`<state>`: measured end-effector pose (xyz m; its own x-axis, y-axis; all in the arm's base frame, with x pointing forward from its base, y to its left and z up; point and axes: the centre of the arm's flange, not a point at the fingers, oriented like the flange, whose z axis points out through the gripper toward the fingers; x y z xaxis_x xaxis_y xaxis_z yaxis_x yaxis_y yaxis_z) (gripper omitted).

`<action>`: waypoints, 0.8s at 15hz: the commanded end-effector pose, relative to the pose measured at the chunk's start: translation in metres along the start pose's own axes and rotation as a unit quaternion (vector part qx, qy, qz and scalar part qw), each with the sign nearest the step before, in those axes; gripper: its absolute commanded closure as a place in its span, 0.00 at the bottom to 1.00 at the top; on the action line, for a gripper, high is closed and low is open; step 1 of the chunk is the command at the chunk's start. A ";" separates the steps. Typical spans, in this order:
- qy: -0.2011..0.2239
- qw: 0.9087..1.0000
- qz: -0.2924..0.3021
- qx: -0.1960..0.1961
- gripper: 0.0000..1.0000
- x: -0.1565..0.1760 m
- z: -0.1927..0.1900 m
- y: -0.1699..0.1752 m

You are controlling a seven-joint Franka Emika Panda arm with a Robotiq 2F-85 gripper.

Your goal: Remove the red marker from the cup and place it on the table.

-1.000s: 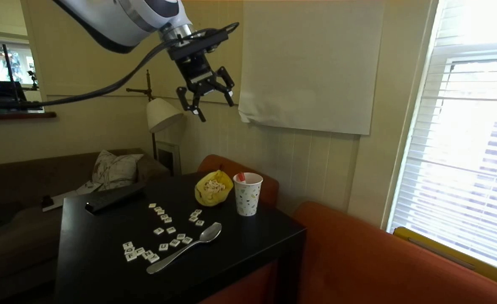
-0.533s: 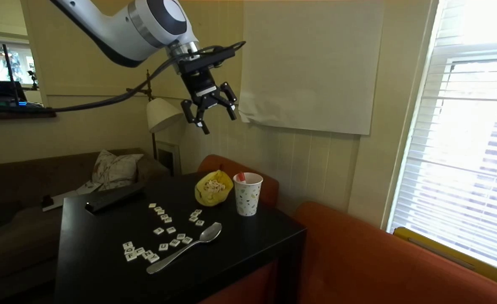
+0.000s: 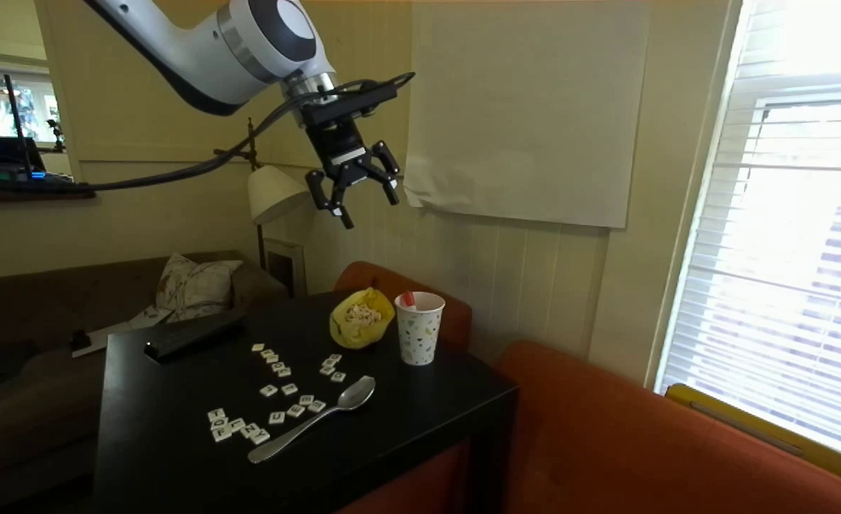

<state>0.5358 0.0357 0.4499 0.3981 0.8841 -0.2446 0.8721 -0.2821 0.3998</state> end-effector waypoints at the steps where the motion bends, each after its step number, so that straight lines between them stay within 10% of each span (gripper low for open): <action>1: -0.017 1.000 -0.002 0.009 0.00 0.017 0.013 0.007; 12: -0.082 0.996 -0.002 0.037 0.00 0.054 0.074 0.035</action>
<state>0.5832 0.0455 0.3932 0.4153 0.8402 -0.3486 0.8929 -0.3034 0.3327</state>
